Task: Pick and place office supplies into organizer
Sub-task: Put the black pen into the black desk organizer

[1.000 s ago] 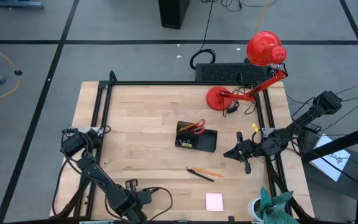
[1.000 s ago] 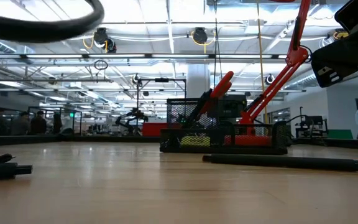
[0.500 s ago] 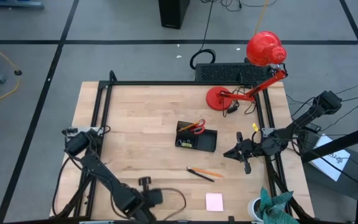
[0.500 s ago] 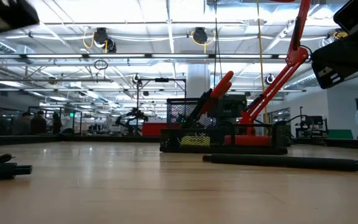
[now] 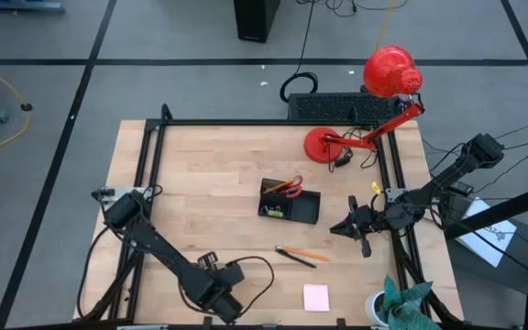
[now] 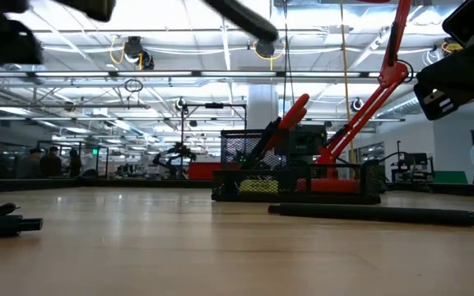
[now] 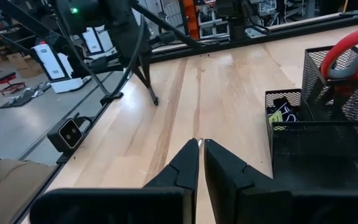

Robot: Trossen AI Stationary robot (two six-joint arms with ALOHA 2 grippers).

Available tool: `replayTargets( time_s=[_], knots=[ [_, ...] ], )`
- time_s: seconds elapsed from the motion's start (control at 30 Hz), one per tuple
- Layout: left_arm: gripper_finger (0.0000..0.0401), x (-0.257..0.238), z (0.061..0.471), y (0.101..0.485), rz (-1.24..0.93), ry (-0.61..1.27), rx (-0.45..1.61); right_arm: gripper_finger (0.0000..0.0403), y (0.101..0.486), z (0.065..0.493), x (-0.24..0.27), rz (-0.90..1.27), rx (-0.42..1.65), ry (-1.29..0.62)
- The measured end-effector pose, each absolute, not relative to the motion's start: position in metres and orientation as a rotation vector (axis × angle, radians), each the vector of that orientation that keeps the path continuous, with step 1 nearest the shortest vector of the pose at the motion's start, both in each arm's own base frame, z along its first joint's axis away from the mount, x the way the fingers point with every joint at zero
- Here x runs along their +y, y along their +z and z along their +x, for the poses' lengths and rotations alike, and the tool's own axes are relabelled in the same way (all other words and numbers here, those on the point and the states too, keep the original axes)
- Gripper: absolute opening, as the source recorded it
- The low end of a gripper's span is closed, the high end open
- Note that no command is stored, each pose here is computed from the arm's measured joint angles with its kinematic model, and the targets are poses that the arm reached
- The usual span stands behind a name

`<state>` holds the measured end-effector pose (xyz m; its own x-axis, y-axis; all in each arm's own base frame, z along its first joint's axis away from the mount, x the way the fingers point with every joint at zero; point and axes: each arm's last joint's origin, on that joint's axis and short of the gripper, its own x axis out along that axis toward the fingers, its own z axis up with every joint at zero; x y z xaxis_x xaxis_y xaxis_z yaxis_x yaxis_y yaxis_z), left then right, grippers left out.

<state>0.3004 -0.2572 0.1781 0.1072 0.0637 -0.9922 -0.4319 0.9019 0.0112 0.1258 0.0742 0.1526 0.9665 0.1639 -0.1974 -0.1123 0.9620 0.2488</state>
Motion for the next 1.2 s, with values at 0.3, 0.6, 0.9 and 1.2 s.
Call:
replayTargets(
  time_s=[0.3,0.6,0.9,1.2],
  knots=[
    [0.009,-0.259,0.301,0.171,-0.317,0.367,1.453,0.0018,0.153,0.126,0.074,0.223,0.216,0.141],
    [0.02,-0.249,0.31,0.171,-0.308,0.372,1.447,0.0018,0.153,0.126,0.074,0.22,0.215,0.14],
    [0.0203,-0.238,0.3,0.136,-0.343,0.373,1.453,0.0018,0.153,0.126,0.074,0.22,0.215,0.14],
    [0.0158,-0.232,0.289,0.112,-0.331,0.343,1.414,0.0018,0.153,0.126,0.074,0.216,0.214,0.137]
  ],
)
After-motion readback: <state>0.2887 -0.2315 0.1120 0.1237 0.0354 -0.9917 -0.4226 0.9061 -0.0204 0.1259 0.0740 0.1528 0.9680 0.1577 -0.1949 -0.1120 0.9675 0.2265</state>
